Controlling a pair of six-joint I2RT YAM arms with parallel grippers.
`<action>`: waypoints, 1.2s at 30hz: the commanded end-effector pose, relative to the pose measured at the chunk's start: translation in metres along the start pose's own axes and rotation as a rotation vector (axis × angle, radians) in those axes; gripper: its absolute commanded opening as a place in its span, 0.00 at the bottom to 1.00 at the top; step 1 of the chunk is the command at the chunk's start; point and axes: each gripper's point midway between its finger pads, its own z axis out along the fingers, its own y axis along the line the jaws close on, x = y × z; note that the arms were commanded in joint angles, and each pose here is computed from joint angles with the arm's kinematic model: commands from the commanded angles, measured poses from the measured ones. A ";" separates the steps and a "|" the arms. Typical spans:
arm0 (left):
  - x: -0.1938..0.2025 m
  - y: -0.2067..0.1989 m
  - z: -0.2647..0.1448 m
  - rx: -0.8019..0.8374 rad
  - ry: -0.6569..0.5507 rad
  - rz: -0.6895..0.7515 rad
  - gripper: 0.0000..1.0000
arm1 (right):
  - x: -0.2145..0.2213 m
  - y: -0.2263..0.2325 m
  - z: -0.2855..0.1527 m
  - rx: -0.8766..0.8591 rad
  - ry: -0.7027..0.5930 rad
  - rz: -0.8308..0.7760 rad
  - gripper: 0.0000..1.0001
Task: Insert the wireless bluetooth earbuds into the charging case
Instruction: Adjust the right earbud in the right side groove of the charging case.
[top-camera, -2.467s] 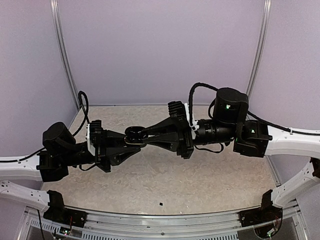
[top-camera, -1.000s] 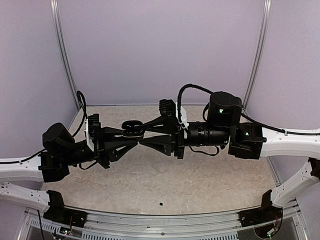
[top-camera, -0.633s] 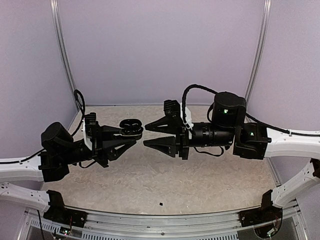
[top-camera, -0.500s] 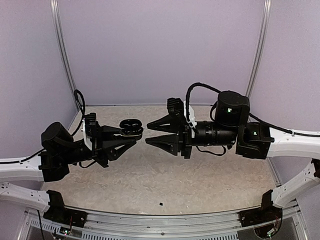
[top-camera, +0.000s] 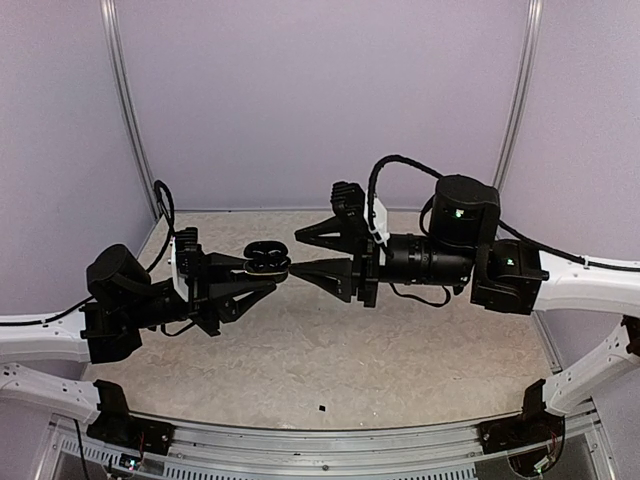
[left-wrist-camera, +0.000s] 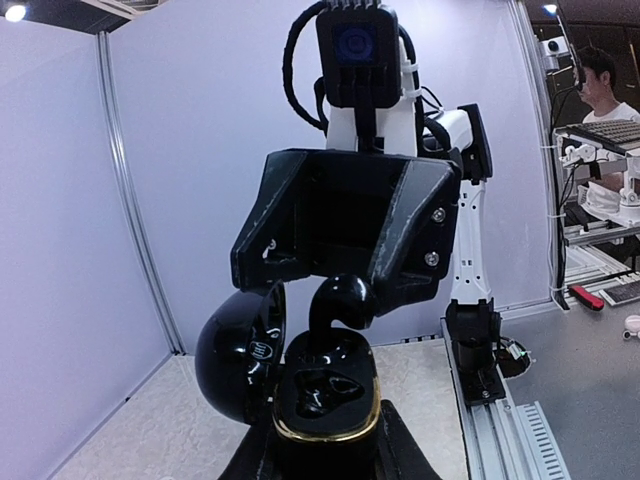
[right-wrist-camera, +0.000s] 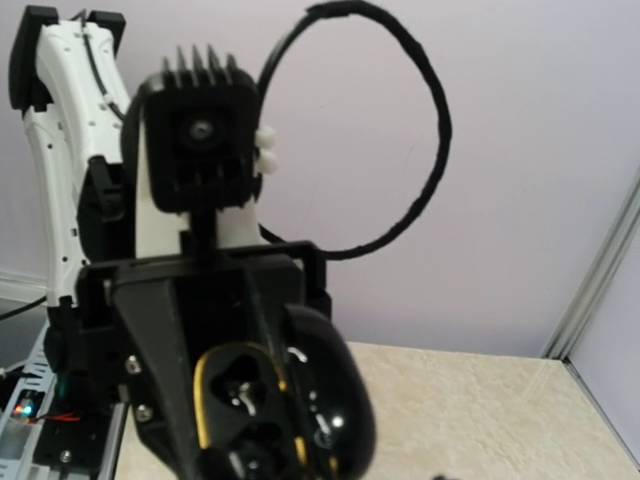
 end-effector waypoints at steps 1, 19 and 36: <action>-0.011 0.001 0.001 0.006 -0.034 0.013 0.04 | -0.009 -0.009 0.001 0.035 -0.016 0.008 0.48; -0.008 0.001 0.002 0.008 -0.026 0.012 0.04 | 0.005 -0.016 0.014 0.067 0.028 0.038 0.48; -0.005 0.003 0.004 0.003 -0.008 -0.004 0.03 | 0.013 -0.003 0.019 -0.010 0.038 0.038 0.58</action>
